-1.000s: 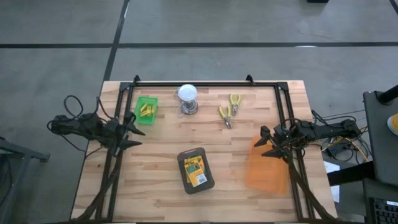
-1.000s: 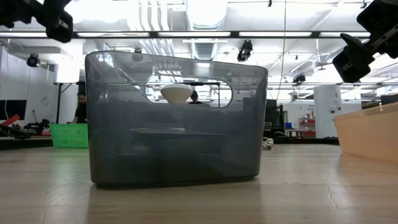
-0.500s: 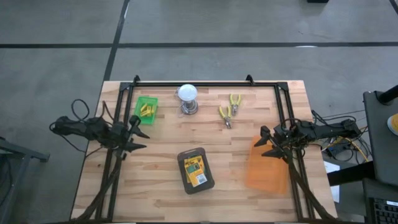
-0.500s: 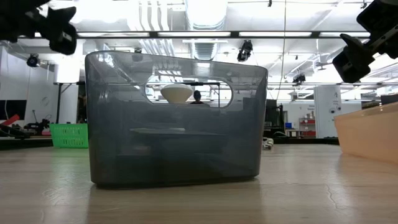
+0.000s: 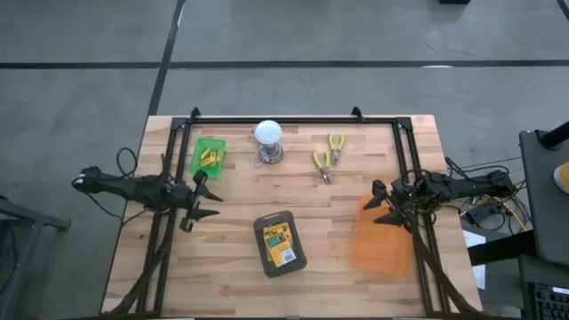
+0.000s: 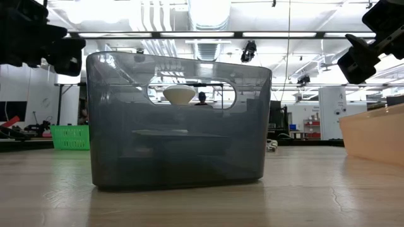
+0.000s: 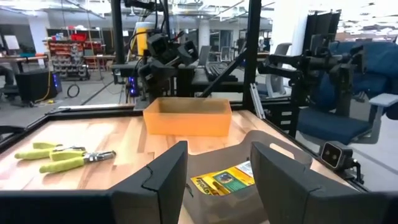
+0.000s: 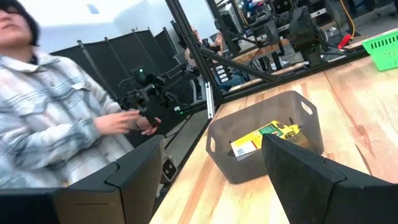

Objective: Pick & Place School Supplies
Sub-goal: Put the green puncher into the orange bin

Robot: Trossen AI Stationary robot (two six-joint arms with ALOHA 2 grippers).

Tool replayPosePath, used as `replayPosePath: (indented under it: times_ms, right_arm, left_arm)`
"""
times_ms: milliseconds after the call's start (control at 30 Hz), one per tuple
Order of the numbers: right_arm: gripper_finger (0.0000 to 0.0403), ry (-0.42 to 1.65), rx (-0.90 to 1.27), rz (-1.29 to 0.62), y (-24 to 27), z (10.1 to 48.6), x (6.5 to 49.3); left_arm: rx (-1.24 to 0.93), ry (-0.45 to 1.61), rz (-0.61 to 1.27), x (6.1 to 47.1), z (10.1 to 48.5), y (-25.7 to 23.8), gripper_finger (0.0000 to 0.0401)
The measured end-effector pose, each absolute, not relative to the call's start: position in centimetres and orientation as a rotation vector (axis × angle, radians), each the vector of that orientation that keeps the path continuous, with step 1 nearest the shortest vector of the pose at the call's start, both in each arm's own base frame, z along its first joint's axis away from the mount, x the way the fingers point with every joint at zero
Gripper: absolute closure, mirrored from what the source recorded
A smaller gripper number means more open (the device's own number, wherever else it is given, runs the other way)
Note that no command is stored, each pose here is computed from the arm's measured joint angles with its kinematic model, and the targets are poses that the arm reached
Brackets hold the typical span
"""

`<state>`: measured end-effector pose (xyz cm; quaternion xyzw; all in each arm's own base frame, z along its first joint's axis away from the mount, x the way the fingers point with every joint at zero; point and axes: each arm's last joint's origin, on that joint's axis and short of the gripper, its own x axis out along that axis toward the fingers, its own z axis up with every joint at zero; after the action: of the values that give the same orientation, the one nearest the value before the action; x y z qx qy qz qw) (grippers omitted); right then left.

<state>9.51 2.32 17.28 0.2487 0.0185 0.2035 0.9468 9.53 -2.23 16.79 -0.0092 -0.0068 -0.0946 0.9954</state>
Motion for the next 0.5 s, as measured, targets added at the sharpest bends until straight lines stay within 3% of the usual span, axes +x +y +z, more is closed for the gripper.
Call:
replayPosePath:
  times_ms: [500]
  right_arm:
    - [0.0145, 0.040, 0.506, 0.413, 2.32, 17.25, 9.52]
  left_arm:
    - [-0.026, 0.016, -0.188, 9.65, 16.60, -2.25, 0.0220]
